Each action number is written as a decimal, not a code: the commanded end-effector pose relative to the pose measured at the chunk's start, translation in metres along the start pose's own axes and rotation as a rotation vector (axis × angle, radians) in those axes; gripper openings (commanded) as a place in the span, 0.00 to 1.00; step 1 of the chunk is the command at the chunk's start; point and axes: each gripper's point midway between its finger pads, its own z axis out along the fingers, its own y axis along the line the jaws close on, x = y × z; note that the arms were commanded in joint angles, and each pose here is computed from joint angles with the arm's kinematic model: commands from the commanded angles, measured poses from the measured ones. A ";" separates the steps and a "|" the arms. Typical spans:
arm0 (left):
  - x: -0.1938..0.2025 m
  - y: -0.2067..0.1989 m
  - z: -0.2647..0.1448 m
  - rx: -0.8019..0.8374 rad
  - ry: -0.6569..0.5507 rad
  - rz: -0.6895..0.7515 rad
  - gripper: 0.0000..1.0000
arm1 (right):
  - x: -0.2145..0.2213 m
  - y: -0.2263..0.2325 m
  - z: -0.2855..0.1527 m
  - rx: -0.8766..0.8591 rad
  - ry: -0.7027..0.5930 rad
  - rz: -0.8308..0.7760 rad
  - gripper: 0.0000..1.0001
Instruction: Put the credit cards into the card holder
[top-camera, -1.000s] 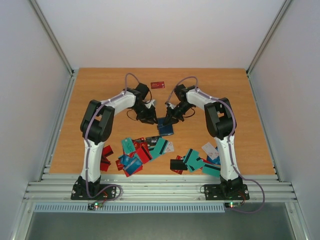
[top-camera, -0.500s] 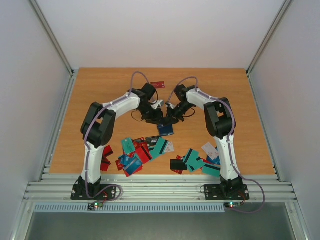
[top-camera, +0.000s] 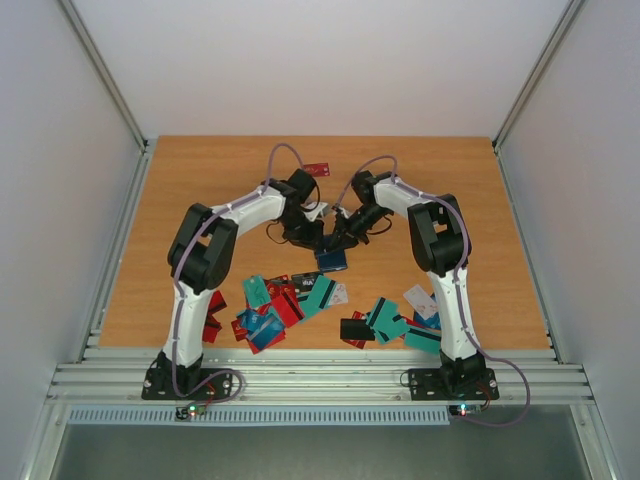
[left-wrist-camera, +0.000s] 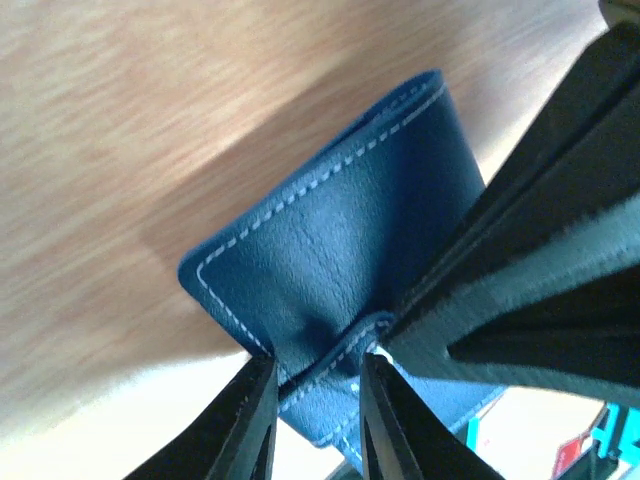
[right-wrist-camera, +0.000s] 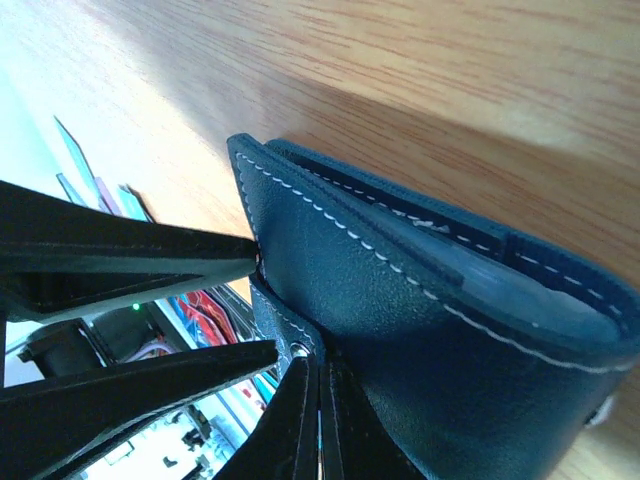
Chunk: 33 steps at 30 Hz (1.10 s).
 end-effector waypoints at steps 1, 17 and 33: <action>-0.006 0.004 0.012 -0.066 0.013 0.034 0.25 | 0.008 -0.057 0.031 0.155 0.065 0.069 0.01; 0.024 0.018 0.043 -0.250 0.106 0.142 0.27 | 0.005 -0.038 0.023 0.099 0.030 0.063 0.05; -0.003 -0.004 0.007 -0.248 -0.020 0.129 0.32 | 0.001 0.019 -0.027 0.011 -0.087 0.001 0.22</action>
